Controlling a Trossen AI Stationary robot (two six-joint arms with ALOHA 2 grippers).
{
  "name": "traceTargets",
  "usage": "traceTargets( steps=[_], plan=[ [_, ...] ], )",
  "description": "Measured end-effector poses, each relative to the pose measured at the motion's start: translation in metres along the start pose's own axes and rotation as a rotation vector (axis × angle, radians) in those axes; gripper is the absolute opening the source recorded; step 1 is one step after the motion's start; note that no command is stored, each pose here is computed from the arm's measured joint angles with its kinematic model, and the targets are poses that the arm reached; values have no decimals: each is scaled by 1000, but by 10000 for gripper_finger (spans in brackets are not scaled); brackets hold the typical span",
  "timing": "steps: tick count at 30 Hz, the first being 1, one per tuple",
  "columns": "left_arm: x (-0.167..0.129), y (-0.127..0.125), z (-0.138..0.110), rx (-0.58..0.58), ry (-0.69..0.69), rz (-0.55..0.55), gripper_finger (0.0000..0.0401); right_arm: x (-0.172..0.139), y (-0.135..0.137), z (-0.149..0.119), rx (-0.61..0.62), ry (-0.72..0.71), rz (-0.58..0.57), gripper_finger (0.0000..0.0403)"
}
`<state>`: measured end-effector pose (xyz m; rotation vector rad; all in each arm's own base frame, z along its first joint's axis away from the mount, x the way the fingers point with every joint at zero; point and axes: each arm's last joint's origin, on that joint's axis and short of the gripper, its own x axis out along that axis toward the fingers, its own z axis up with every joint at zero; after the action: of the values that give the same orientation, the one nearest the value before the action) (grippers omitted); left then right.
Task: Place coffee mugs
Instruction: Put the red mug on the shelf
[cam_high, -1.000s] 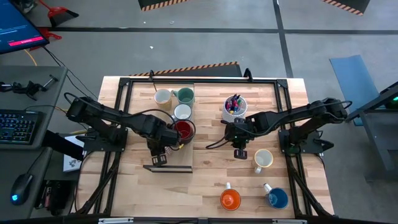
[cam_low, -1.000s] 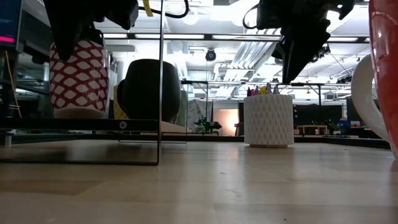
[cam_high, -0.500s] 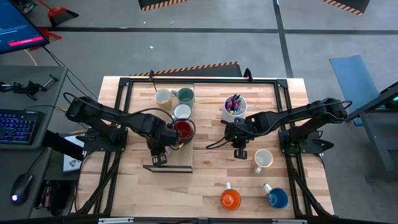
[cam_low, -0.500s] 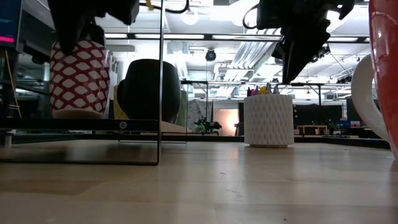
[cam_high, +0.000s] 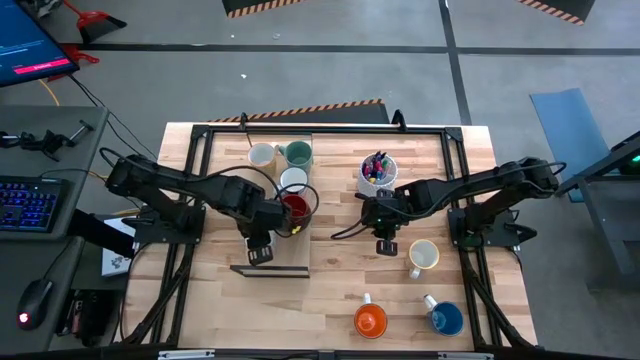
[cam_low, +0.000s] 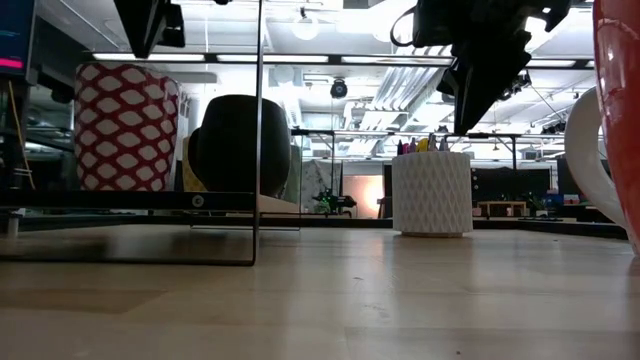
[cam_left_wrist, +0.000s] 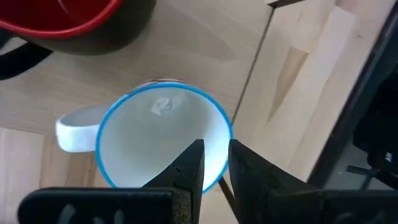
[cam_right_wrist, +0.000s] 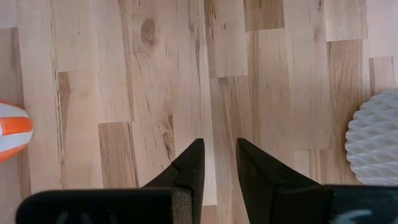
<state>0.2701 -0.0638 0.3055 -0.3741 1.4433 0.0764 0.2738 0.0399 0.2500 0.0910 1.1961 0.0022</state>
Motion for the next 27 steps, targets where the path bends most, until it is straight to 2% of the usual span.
traceTargets(
  steps=[4, 12, 22, 27],
  plan=[
    [0, -2, -1, -6, 4, -9, 63, 0, 0, 0, -3, 0, 0, 71],
    [2, -16, -9, 63, 7, -8, 63, 0, 0, 0, -3, 0, 0, 71],
    [5, -23, -13, 103, -63, 113, 62, 0, 0, 0, 0, 0, 0, 71],
    [5, -26, -12, 106, -70, 84, 62, 0, 0, 0, 1, 0, 0, 71]
  ],
)
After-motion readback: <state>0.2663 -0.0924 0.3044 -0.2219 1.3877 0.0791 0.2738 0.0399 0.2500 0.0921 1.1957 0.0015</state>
